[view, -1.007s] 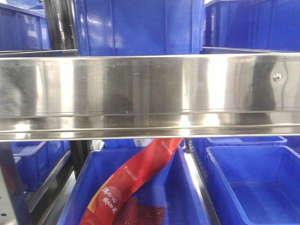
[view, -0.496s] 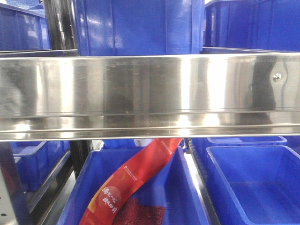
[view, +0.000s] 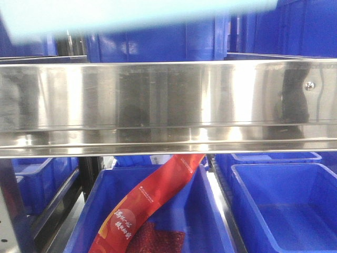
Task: Move two blue bins to right shelf middle
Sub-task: 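Raise the held cyan bin above the shelf rail with both grippers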
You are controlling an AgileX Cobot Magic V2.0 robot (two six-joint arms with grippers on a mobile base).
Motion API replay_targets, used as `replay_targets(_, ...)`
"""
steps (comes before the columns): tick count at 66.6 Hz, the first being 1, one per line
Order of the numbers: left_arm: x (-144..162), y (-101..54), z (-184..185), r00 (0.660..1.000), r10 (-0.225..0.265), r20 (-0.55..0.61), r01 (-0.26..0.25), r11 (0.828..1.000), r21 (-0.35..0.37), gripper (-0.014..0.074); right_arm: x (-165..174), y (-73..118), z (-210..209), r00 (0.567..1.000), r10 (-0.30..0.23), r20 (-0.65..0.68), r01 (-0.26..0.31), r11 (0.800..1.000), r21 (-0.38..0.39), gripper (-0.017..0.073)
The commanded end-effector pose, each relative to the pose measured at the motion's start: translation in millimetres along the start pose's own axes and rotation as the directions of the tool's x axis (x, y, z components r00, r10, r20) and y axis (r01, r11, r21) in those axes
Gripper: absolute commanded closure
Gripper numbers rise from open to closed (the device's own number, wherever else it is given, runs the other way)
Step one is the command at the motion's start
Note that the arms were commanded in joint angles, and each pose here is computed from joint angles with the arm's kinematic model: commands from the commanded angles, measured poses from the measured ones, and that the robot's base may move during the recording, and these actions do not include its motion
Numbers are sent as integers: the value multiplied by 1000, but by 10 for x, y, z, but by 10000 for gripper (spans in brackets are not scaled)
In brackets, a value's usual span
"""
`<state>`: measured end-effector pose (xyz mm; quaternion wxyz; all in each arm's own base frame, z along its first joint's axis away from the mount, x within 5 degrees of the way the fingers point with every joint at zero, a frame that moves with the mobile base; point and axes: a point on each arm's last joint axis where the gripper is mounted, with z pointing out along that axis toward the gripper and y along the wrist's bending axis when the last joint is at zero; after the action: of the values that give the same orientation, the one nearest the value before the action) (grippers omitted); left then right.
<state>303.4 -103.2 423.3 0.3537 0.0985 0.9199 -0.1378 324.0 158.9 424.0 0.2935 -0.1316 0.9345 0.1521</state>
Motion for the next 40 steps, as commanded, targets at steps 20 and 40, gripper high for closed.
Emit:
replay_targets(20, 0, -92, 118, 999, 9, -38, -7, 998, 61, 585, -75, 75, 335, 1000, 25, -10, -26, 998, -58, 641)
replay_targets(40, -11, -96, 96, 1000, 10, -26, -8, 998, 62, 90, -72, 49, 306, 1000, 10, -5, -10, 1000, -27, -12)
